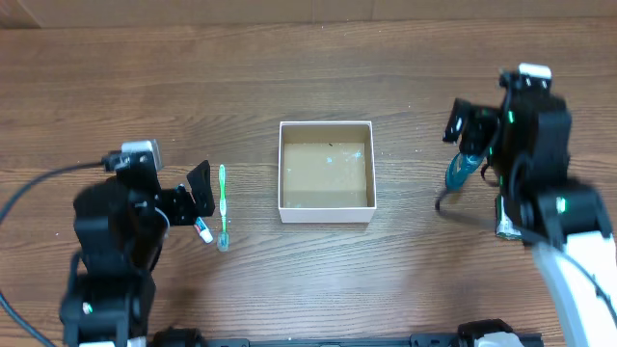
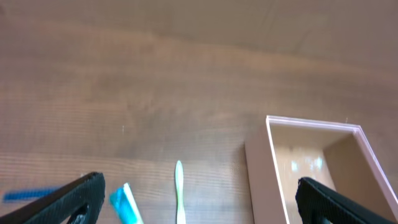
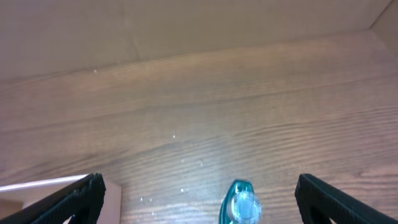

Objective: Pack container
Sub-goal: 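Move the right gripper to the teal mouthwash bottle and grasp its neck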

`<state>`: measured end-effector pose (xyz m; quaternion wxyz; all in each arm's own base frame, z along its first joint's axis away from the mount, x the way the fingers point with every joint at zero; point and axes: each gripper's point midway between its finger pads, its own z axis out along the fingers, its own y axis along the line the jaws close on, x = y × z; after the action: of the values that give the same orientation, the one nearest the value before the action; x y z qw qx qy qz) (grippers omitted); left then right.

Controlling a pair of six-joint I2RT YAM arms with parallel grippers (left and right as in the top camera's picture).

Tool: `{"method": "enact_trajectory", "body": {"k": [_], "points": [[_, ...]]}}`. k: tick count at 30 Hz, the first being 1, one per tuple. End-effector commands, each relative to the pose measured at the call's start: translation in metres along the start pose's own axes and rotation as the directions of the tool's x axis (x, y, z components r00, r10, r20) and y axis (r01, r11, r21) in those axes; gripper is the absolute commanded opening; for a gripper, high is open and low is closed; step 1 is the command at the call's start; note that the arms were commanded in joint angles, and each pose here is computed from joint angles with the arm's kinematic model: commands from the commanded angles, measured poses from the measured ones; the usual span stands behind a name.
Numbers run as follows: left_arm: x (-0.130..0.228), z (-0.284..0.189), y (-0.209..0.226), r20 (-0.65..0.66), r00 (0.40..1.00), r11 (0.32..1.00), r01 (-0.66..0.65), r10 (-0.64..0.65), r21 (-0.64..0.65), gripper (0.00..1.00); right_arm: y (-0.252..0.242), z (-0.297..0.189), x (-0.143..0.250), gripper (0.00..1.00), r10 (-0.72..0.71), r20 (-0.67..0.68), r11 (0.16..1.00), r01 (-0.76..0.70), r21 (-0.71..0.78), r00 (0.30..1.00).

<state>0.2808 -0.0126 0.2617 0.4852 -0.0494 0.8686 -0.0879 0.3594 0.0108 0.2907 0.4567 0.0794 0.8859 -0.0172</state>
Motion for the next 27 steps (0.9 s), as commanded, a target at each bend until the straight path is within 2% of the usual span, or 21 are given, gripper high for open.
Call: {"method": "enact_trajectory", "body": {"k": [1,6,13,16,21,27], "points": [[-0.024,-0.002,-0.004,-0.035,0.999,1.0,-0.006,0.006,0.0,1.0,-0.001,0.013,-0.025,1.0,0.03,-0.05,0.999,-0.031,-0.016,0.998],[-0.031,0.001,-0.007,-0.062,0.998,1.0,-0.026,0.027,0.012,1.0,-0.008,0.03,-0.014,1.0,0.069,-0.182,0.995,-0.081,-0.062,0.981],[-0.03,0.002,-0.007,-0.069,0.997,1.0,-0.026,0.027,0.014,1.0,-0.02,0.029,-0.013,1.0,0.075,-0.183,0.996,-0.081,-0.028,0.98],[-0.027,0.002,-0.007,-0.079,0.997,1.0,-0.024,0.025,0.012,1.0,-0.036,0.031,-0.007,1.0,0.153,-0.198,0.988,-0.144,0.056,0.968],[-0.024,0.007,-0.006,-0.098,0.995,1.0,-0.021,0.022,0.01,1.0,-0.052,0.047,0.022,1.0,0.224,-0.31,0.972,-0.189,0.14,0.924],[-0.021,0.012,-0.006,-0.118,0.993,1.0,-0.017,0.019,0.019,1.0,-0.05,0.077,0.075,1.0,0.238,-0.503,0.969,-0.167,0.184,0.83]]}}
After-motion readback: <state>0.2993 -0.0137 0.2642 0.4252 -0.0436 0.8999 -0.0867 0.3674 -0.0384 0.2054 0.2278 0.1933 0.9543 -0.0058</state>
